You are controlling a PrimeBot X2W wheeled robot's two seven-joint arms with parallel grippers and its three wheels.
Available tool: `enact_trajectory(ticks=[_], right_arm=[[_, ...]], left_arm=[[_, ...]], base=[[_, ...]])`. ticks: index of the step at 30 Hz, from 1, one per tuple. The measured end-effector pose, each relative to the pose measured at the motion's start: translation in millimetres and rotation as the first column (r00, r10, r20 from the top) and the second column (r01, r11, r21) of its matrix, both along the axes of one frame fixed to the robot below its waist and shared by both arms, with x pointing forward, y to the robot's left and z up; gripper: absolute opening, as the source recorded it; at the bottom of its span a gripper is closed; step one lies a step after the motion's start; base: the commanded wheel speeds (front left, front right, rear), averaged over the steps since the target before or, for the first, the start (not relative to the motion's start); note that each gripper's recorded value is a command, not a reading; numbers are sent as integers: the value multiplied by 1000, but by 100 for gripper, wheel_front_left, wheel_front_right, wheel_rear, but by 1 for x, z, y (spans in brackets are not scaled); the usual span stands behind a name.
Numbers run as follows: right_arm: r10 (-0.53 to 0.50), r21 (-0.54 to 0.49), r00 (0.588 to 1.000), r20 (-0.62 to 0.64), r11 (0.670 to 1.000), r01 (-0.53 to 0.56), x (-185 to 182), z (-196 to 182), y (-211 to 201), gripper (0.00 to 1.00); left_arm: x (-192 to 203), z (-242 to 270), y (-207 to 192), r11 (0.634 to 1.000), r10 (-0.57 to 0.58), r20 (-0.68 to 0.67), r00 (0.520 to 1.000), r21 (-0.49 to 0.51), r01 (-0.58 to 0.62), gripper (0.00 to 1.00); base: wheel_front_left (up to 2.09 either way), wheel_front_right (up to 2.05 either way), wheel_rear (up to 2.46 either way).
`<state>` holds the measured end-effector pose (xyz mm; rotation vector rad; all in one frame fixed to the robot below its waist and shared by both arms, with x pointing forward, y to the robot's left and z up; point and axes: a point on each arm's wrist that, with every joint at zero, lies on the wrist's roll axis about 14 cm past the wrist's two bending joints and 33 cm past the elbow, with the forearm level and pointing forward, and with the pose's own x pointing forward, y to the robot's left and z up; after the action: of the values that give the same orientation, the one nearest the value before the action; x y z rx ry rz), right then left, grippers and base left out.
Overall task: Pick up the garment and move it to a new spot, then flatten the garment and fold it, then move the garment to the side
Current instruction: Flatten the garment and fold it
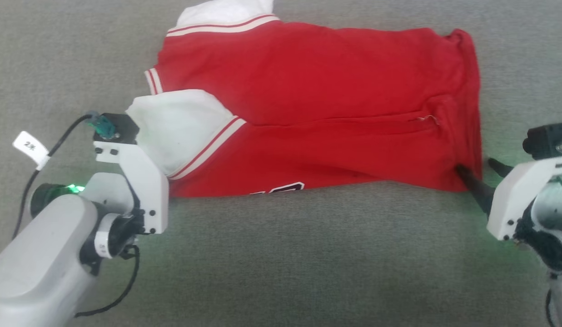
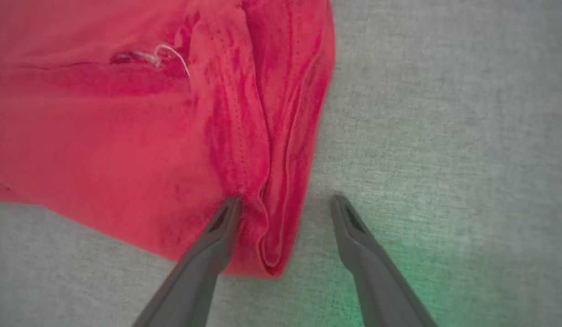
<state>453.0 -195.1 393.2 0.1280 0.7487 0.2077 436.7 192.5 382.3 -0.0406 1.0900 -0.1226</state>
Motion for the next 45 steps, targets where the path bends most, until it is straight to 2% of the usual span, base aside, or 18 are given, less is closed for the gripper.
enact_trajectory(ticks=[3,4,5,6,14,25,36,45], right_arm=[[40,-25,995,-90,999,-43,4,-12,5,100],[58,-40,992,-112,997,-63,4,-16,7,87],[66,-47,989,-134,996,-73,6,-19,8,23],[75,-54,985,-157,995,-84,6,-22,9,0],[107,-68,972,-209,990,-124,15,-23,14,0],[162,-64,969,-186,982,-177,15,15,13,0],[220,-57,944,-246,969,-241,-29,31,8,0],[179,-3,919,-350,981,-193,-72,5,4,0]], left_arm=[[0,-1,-1,1000,-2,5,1000,-4,2,0],[-1,-2,-1,1000,-2,5,1000,-7,2,0],[-2,-2,0,1000,3,5,1000,-7,-3,0],[-2,-3,1,1000,8,6,1000,-10,-8,0],[-2,-5,7,999,27,16,1000,-21,-27,0],[-12,23,20,1000,15,19,1000,26,-15,0],[-44,57,22,997,-4,36,999,80,1,0],[-76,32,16,998,15,-57,998,58,-11,0]], base=[[0,0,0],[0,0,0],[0,0,0],[0,0,0],[0,0,0],[0,0,0],[0,0,0],[0,0,0]])
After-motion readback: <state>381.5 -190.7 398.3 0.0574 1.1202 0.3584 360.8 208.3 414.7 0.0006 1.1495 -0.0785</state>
